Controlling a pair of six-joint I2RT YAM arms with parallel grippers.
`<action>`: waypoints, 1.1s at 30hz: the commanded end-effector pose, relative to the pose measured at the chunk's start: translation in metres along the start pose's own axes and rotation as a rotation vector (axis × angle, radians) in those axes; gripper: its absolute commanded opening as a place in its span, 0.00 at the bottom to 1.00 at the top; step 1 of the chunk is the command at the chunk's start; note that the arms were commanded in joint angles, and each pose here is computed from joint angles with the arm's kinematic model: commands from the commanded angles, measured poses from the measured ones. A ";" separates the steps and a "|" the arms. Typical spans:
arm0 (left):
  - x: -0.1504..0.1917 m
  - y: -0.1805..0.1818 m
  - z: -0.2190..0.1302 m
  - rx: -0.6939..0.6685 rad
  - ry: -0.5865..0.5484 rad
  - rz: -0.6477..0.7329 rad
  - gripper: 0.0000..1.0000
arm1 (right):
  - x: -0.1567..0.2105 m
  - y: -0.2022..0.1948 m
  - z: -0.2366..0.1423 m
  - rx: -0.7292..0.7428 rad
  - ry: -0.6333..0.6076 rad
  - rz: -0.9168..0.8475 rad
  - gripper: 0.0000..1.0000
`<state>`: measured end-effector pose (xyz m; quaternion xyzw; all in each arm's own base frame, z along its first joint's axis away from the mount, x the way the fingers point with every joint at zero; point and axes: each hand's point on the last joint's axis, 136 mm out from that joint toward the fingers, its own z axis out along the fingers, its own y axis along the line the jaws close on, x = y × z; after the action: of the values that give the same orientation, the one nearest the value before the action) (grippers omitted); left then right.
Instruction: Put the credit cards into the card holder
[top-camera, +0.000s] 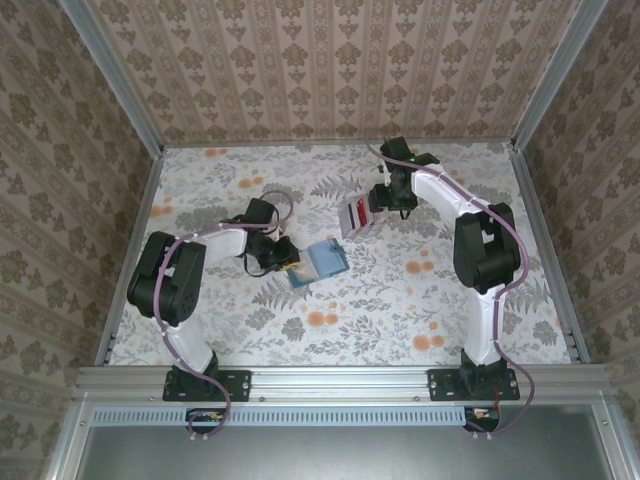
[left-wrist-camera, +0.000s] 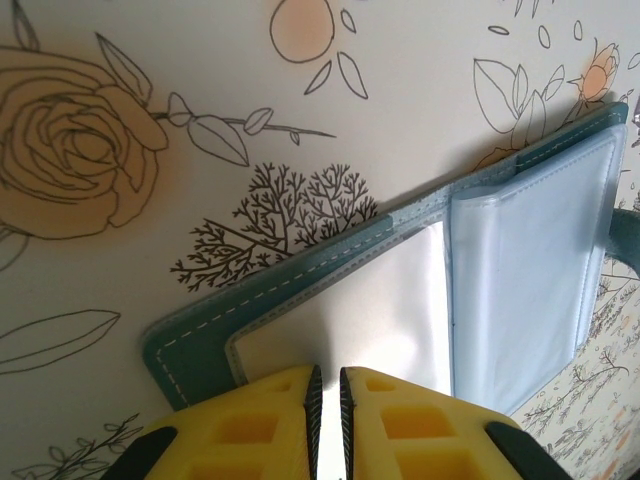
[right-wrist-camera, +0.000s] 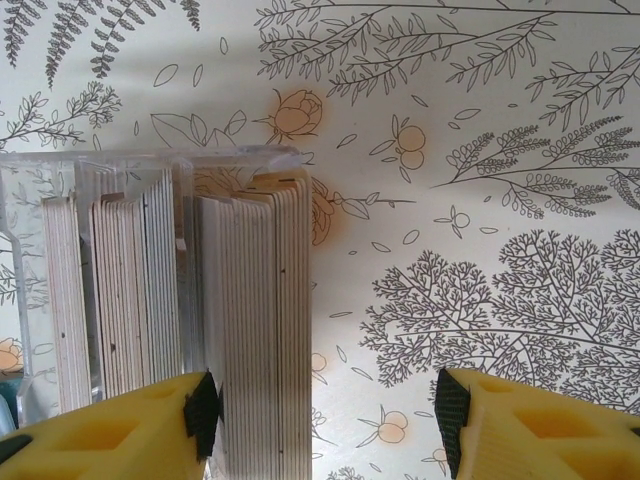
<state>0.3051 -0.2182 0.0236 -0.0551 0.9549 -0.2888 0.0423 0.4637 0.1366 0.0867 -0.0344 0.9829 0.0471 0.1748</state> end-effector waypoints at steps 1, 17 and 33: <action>0.009 0.010 0.004 -0.030 0.030 -0.018 0.18 | 0.005 0.003 0.008 0.000 0.044 -0.022 0.62; 0.009 0.009 0.008 -0.021 0.031 -0.028 0.18 | 0.000 -0.016 -0.009 0.048 -0.001 0.001 0.61; 0.011 0.003 0.010 -0.021 0.035 -0.016 0.18 | -0.001 -0.007 -0.017 0.001 -0.023 0.004 0.54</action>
<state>0.3043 -0.2215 0.0236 -0.0519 0.9543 -0.2910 0.0439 0.4648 0.1319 0.0875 -0.0313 0.9829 0.0483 0.1749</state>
